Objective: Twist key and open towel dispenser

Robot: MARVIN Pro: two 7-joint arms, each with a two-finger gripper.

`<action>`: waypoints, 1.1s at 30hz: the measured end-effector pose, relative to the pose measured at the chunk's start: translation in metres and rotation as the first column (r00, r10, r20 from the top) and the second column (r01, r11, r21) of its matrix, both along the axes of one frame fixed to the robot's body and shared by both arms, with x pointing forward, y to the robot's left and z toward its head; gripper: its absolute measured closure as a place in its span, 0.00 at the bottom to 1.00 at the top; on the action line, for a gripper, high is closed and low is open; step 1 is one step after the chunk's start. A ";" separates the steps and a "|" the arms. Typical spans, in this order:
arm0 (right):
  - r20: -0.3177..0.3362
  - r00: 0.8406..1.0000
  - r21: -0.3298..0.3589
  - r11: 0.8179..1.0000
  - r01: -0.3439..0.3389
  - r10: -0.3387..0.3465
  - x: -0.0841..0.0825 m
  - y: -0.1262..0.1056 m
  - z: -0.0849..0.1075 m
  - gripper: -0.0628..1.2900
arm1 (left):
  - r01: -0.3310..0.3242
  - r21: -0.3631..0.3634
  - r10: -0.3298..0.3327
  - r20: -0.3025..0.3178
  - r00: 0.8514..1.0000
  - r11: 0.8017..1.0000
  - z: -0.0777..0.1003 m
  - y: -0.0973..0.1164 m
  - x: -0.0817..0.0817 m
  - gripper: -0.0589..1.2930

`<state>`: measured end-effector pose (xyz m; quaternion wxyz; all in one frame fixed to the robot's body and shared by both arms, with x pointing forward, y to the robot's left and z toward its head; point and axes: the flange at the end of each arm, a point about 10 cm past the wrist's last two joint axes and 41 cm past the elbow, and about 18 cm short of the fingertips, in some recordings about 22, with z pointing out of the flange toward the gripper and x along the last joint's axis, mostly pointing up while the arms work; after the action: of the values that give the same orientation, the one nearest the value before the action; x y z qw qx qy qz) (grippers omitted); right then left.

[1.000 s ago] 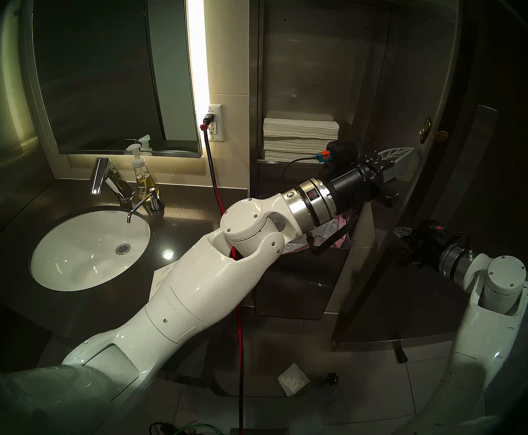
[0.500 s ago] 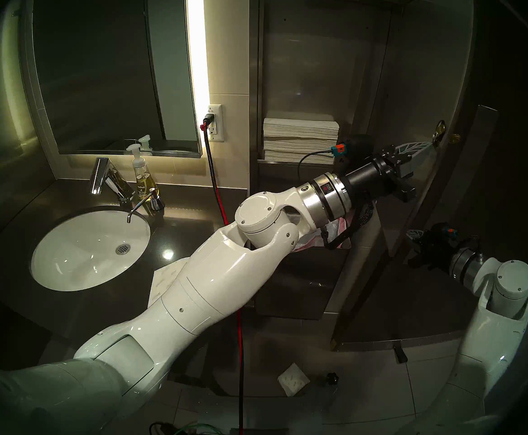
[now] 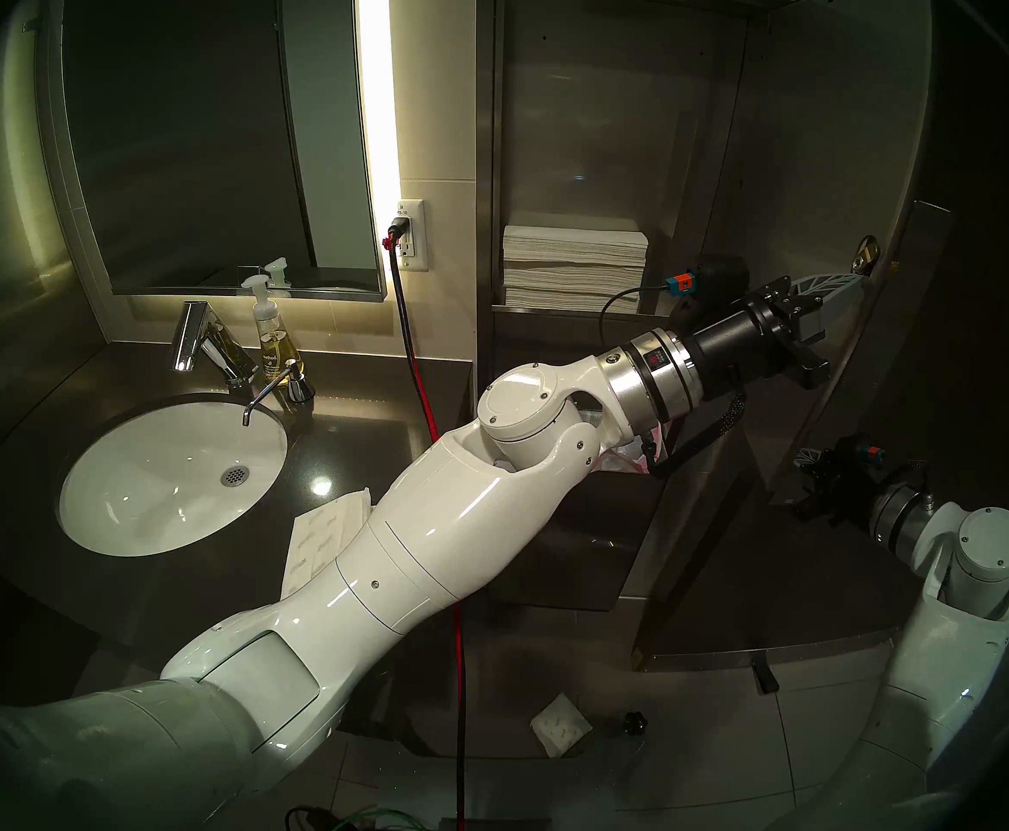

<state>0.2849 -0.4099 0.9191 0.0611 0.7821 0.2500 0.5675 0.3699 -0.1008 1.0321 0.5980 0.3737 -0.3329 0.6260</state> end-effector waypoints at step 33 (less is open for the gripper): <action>0.007 0.999 0.000 0.999 -0.033 0.033 0.001 0.006 0.001 0.98 | -0.100 0.033 0.100 -0.006 0.995 0.994 -0.010 0.019 0.019 0.97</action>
<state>0.2863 -0.4040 0.9200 0.0526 0.7760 0.2624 0.5711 0.3888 -0.0816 1.0222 0.5610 0.4021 -0.3215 0.6482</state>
